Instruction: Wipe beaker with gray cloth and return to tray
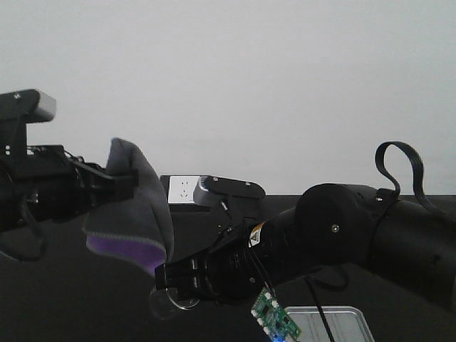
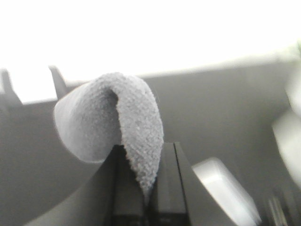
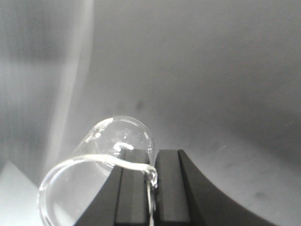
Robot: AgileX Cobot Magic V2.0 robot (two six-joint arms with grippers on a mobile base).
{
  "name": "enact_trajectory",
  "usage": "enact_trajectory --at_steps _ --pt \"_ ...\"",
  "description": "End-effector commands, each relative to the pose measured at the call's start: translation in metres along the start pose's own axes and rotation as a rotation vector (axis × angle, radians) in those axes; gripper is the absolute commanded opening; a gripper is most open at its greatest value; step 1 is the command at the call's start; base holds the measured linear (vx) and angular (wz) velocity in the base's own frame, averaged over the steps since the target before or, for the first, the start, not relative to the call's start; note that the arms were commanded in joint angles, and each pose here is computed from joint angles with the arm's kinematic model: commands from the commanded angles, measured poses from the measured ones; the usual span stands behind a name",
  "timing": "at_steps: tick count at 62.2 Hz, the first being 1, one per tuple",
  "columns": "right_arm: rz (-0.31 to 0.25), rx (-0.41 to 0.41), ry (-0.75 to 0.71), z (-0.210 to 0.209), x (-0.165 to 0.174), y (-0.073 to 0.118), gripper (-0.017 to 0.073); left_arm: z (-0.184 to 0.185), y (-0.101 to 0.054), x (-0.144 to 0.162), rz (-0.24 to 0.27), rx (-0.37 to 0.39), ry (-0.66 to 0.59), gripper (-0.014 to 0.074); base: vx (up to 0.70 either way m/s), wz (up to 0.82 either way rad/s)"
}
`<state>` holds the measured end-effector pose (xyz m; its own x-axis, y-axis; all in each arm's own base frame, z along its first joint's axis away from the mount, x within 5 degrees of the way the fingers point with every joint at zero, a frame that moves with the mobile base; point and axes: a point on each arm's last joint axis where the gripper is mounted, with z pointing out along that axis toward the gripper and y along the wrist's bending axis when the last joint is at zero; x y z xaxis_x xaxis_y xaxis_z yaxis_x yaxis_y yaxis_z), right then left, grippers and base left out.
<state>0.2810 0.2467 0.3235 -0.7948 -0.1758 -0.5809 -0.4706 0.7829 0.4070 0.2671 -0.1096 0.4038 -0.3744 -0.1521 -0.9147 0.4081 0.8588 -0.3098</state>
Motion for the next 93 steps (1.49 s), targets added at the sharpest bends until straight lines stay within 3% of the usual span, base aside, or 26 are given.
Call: enact_trajectory --at_steps 1,15,24,32,43,47,52,61,69,75,85,93 --pt "-0.022 -0.046 -0.147 -0.028 -0.017 0.013 -0.0011 -0.013 -0.008 -0.018 -0.035 0.020 -0.089 0.0000 0.00 0.00" --pt "0.024 -0.009 -0.256 -0.035 -0.033 -0.008 -0.0011 -0.022 -0.024 0.028 -0.025 0.196 0.426 0.0000 0.00 0.00" --pt "0.064 0.003 -0.270 -0.038 -0.038 -0.020 -0.0011 -0.031 -0.028 0.042 -0.012 0.262 0.613 0.0000 0.00 0.00" --pt "0.072 -0.014 -0.248 -0.037 -0.035 -0.016 -0.0011 -0.026 -0.026 0.034 0.001 0.233 0.501 0.0000 0.00 0.00" --pt "0.024 -0.043 -0.171 -0.030 -0.025 -0.001 -0.0011 -0.012 -0.015 -0.002 -0.032 0.093 0.085 0.0000 0.00 0.00" --pt "-0.001 -0.038 -0.140 -0.030 -0.022 -0.002 -0.0011 -0.012 -0.010 -0.011 -0.034 0.052 -0.011 0.0000 0.00 0.00" --pt "0.011 -0.005 -0.113 -0.034 -0.022 -0.014 -0.0011 -0.014 0.000 -0.018 -0.024 0.001 -0.074 0.0000 0.00 0.00" --pt "0.072 0.097 -0.099 -0.060 -0.028 -0.057 -0.0010 -0.023 0.025 -0.022 0.033 -0.107 -0.060 0.0000 0.00 0.00" --pt "0.112 0.265 -0.081 -0.085 -0.020 -0.109 -0.0008 -0.032 0.054 -0.018 0.063 -0.222 0.000 0.0000 0.00 0.00" --pt "0.128 0.378 -0.022 -0.093 -0.005 -0.146 -0.0008 -0.032 0.073 -0.001 0.031 -0.278 0.062 0.0000 0.00 0.00" --pt "0.180 0.449 0.038 -0.090 0.006 -0.180 -0.0008 -0.025 0.090 0.042 0.011 -0.324 0.180 0.0003 0.00 0.00" --pt "0.199 0.453 0.083 -0.081 0.009 -0.189 -0.0008 -0.021 0.103 0.076 0.013 -0.368 0.238 0.0029 0.00 0.00"
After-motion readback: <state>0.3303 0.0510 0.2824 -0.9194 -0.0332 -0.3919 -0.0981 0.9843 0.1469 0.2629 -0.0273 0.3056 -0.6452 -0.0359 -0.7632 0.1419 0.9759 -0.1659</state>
